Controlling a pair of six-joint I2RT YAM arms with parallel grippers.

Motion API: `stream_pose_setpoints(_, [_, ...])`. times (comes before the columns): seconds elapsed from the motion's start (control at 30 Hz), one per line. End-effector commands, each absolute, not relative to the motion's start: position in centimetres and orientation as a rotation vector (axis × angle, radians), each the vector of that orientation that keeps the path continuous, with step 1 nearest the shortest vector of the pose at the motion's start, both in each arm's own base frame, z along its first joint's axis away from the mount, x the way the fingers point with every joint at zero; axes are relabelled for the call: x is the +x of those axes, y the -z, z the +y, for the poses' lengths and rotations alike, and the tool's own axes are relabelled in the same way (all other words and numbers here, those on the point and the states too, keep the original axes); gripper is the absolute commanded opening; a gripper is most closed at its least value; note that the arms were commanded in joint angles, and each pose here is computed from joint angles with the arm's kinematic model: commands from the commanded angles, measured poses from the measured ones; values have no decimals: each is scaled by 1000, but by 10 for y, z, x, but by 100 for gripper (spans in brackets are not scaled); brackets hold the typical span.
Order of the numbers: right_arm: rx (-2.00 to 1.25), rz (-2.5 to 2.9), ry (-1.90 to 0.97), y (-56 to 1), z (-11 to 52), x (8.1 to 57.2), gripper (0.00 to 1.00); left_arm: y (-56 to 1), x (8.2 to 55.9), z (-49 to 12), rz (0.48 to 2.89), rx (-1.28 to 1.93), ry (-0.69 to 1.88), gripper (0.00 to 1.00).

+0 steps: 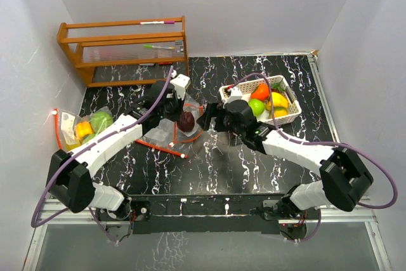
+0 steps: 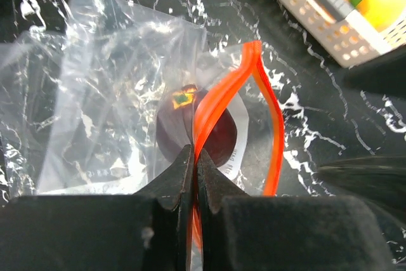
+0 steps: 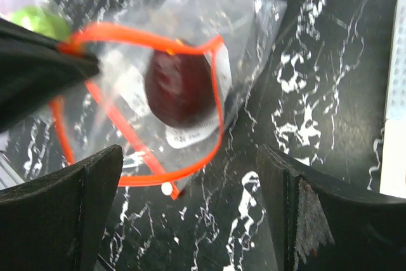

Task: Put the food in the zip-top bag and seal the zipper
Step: Place the fake fruit in the zipper food storage bag.

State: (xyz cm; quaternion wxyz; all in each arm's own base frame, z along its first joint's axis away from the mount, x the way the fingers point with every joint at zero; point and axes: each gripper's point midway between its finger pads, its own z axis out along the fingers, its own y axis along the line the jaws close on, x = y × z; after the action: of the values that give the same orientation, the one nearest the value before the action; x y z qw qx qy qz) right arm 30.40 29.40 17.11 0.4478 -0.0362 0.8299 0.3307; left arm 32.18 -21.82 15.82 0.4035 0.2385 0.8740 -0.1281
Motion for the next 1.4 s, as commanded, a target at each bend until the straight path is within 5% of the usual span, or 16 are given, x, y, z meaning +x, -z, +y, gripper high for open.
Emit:
stream_pose_setpoints(0.0, [-101,2081,-867,-161,303,300,88,-223,326,-225,2058,542,399,0])
stream_pose_setpoints(0.33, [-110,2061,-950,-154,326,311,73,-231,324,-228,2042,535,433,0])
stream_pose_setpoints(0.4, [-116,2058,-946,-155,329,315,59,-231,323,-228,2042,536,432,0])
stream_pose_setpoints(0.43, [-124,2058,-949,-157,331,316,36,-230,323,-228,2044,537,429,0])
stream_pose_setpoints(0.5, [-146,2054,-961,-164,335,317,10,-228,325,-225,2048,539,409,0])
stream_pose_setpoints(0.7, [-153,2054,-785,-200,317,331,8,-220,332,-202,2071,513,249,0])
stream_pose_setpoints(0.73, [-156,2058,-738,-204,310,332,10,-219,332,-200,2073,510,232,0])
stream_pose_setpoints(0.8, [-160,2080,-662,-201,296,331,42,-218,333,-198,2072,507,219,0])
stream_pose_setpoints(0.93, [-208,2088,-619,-195,281,321,76,-213,334,-202,2078,517,237,0])
stream_pose_setpoints(1.17, [-102,2066,-470,-203,233,315,98,-208,333,-208,2084,527,269,0])
stream_pose_setpoints(1.37, [127,2047,-335,-213,142,350,99,-209,331,-209,2072,532,286,0])
